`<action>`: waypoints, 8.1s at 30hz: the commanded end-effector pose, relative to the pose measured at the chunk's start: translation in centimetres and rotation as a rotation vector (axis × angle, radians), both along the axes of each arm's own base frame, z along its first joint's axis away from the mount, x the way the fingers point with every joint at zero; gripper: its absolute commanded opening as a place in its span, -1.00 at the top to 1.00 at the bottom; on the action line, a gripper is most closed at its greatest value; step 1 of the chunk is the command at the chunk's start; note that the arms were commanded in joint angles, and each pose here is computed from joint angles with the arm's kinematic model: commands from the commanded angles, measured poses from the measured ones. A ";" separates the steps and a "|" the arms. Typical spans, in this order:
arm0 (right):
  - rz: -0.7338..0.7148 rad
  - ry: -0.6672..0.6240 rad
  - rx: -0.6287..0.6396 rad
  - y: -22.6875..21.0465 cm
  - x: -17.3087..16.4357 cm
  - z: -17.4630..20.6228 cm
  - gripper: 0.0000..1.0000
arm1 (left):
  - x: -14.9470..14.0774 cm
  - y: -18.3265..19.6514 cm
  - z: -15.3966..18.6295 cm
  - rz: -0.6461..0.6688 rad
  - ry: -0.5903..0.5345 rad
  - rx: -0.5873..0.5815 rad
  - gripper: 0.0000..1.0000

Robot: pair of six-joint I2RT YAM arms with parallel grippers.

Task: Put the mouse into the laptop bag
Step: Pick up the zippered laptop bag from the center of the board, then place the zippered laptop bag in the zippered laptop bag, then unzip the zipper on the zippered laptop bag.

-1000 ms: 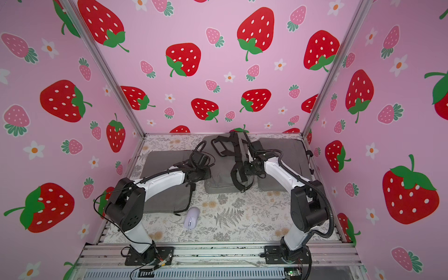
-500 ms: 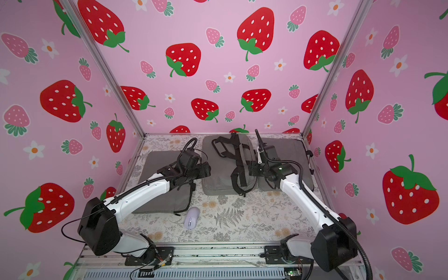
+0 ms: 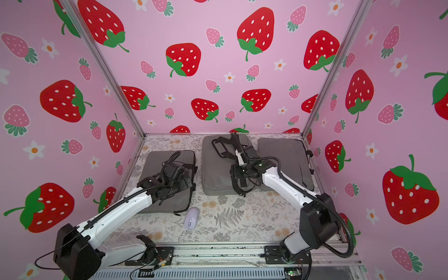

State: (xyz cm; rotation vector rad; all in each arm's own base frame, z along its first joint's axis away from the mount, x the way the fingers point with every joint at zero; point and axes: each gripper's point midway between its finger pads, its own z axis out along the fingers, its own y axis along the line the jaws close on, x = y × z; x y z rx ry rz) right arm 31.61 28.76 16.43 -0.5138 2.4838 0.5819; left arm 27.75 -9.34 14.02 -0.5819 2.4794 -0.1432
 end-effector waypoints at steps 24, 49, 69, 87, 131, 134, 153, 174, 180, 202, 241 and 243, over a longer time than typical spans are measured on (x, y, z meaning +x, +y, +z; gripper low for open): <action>0.329 0.129 -0.028 21.8 4.5 -10.4 -0.21 | -8.7 7.8 -8.8 0.357 0.235 -0.177 -0.98; 0.262 0.210 -0.156 23.2 1.2 -16.7 -0.34 | -7.8 8.5 -11.2 0.357 0.263 -0.182 -0.99; 0.374 0.314 0.114 28.2 -3.3 -14.2 0.60 | -7.9 8.8 -12.4 0.347 0.248 -0.187 -0.89; 0.620 -0.122 0.219 24.4 -5.0 6.9 1.00 | -2.7 7.0 -12.6 0.270 0.186 -0.267 1.00; 0.136 -0.417 -0.034 0.5 2.6 11.8 1.00 | 11.8 -12.0 17.1 -0.313 -0.404 -0.231 1.00; 0.054 -0.419 -0.090 -2.5 3.1 11.1 1.00 | 12.2 -14.6 15.6 -0.362 -0.382 -0.244 1.00; -0.271 -0.084 -0.137 -12.2 -3.2 -1.9 -0.16 | 9.2 -18.1 1.7 -0.405 -0.083 -0.309 0.02; 0.185 -0.230 0.013 9.0 -12.3 -3.1 0.86 | 7.0 -11.7 -2.0 -0.283 -0.005 -0.283 -0.49; 0.133 -0.283 0.013 11.4 -10.2 -4.9 0.89 | 10.0 -12.3 -2.3 -0.273 -0.046 -0.375 -0.50; -0.111 -0.234 0.131 8.8 -4.4 -4.3 0.31 | 8.6 -15.1 -1.8 -0.359 -0.036 -0.572 1.00; -0.410 -0.063 0.026 -5.0 -9.0 -3.9 1.00 | 5.3 -13.7 2.3 -0.325 -0.106 -0.589 1.00; -0.401 -0.019 0.001 -5.7 -10.0 -4.9 1.00 | 5.8 -12.9 2.2 -0.308 -0.113 -0.582 1.00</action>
